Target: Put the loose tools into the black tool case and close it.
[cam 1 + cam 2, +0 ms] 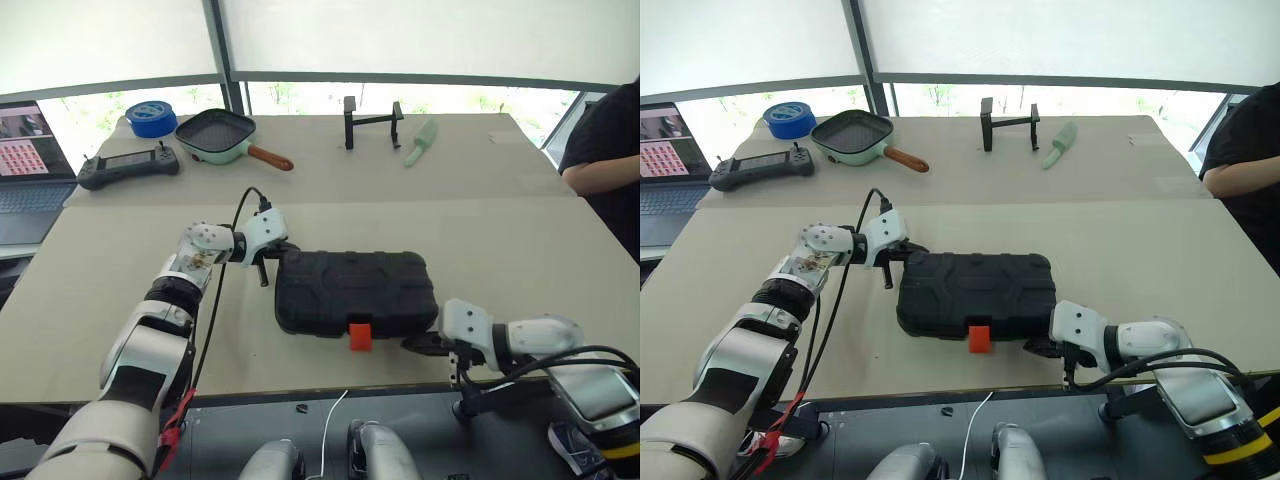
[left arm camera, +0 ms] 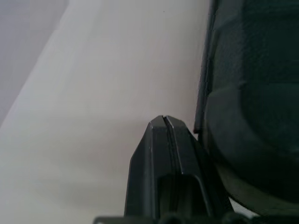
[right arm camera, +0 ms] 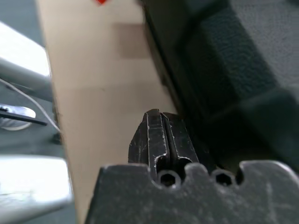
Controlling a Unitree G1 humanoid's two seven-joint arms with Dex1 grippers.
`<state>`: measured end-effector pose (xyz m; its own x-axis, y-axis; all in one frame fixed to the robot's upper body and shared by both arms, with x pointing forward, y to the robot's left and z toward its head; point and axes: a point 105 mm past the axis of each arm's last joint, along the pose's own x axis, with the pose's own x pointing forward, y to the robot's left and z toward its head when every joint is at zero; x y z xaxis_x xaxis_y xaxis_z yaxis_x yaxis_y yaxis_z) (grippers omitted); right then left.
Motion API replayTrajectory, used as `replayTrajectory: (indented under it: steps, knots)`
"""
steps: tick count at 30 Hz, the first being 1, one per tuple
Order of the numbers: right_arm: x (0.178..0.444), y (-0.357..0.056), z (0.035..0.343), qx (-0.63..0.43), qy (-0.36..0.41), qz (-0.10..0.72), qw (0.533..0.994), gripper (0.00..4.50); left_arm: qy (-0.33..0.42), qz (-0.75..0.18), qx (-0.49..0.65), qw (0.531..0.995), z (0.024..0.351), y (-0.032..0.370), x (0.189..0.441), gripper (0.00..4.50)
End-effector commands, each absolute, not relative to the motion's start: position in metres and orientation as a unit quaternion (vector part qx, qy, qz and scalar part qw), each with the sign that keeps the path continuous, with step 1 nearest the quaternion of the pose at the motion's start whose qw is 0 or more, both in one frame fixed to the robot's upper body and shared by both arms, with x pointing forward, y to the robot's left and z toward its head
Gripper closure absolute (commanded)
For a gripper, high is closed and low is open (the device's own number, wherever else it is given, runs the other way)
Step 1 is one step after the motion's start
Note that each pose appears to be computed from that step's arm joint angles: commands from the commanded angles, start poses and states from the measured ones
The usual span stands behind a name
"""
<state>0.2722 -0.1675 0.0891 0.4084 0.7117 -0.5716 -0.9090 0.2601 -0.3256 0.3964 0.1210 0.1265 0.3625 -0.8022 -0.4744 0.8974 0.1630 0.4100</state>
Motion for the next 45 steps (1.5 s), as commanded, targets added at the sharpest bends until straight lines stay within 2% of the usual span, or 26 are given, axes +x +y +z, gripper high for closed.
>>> replayTrajectory:
  steps: [1, 3, 5, 10, 14, 16, 19, 25, 30, 36, 40, 43, 45]
  knots:
    - [0.309, -0.187, 0.115, -0.356, 0.109, 0.438, 0.818, 4.50, 0.053, -0.635, 0.325, 0.699, 0.131, 0.113, 0.370, 4.47]
    - [0.321, -0.198, 0.124, -0.353, 0.101, 0.406, 0.837, 4.50, 0.037, -0.650, 0.314, 0.691, 0.134, 0.110, 0.358, 4.47]
    - [0.322, -0.203, 0.128, -0.341, 0.103, 0.401, 0.844, 4.50, 0.024, -0.656, 0.304, 0.690, 0.139, 0.109, 0.348, 4.47]
    - [0.295, -0.207, 0.144, -0.308, 0.109, 0.444, 0.834, 4.50, -0.008, -0.626, 0.240, 0.742, 0.185, 0.109, 0.352, 4.47]
    - [0.275, -0.201, 0.162, -0.262, 0.099, 0.467, 0.838, 4.50, -0.020, -0.652, 0.217, 0.726, 0.208, 0.092, 0.343, 4.47]
    - [0.269, -0.197, 0.163, -0.258, 0.101, 0.475, 0.835, 4.50, -0.017, -0.675, 0.232, 0.701, 0.201, 0.074, 0.336, 4.47]
    - [0.263, -0.186, 0.158, -0.261, 0.105, 0.486, 0.827, 4.50, 0.007, -0.697, 0.284, 0.658, 0.168, 0.053, 0.329, 4.47]
    - [0.267, -0.169, 0.138, -0.260, 0.125, 0.494, 0.821, 4.50, 0.037, -0.698, 0.387, 0.602, 0.118, 0.049, 0.333, 4.47]
    - [0.271, -0.172, 0.109, -0.273, 0.169, 0.477, 0.818, 4.50, 0.027, -0.698, 0.386, 0.602, 0.119, 0.048, 0.336, 4.47]
    - [0.282, -0.175, 0.100, -0.270, 0.166, 0.447, 0.837, 4.50, 0.008, -0.704, 0.376, 0.603, 0.126, 0.041, 0.334, 4.47]
    - [0.266, -0.176, 0.119, -0.254, 0.152, 0.483, 0.824, 4.50, 0.002, -0.704, 0.376, 0.602, 0.127, 0.040, 0.333, 4.47]
    - [0.247, -0.171, 0.159, -0.181, 0.120, 0.529, 0.820, 4.50, 0.002, -0.704, 0.377, 0.602, 0.128, 0.041, 0.333, 4.47]
    - [0.246, -0.170, 0.173, -0.166, 0.108, 0.528, 0.825, 4.50, 0.002, -0.703, 0.379, 0.602, 0.127, 0.042, 0.333, 4.47]
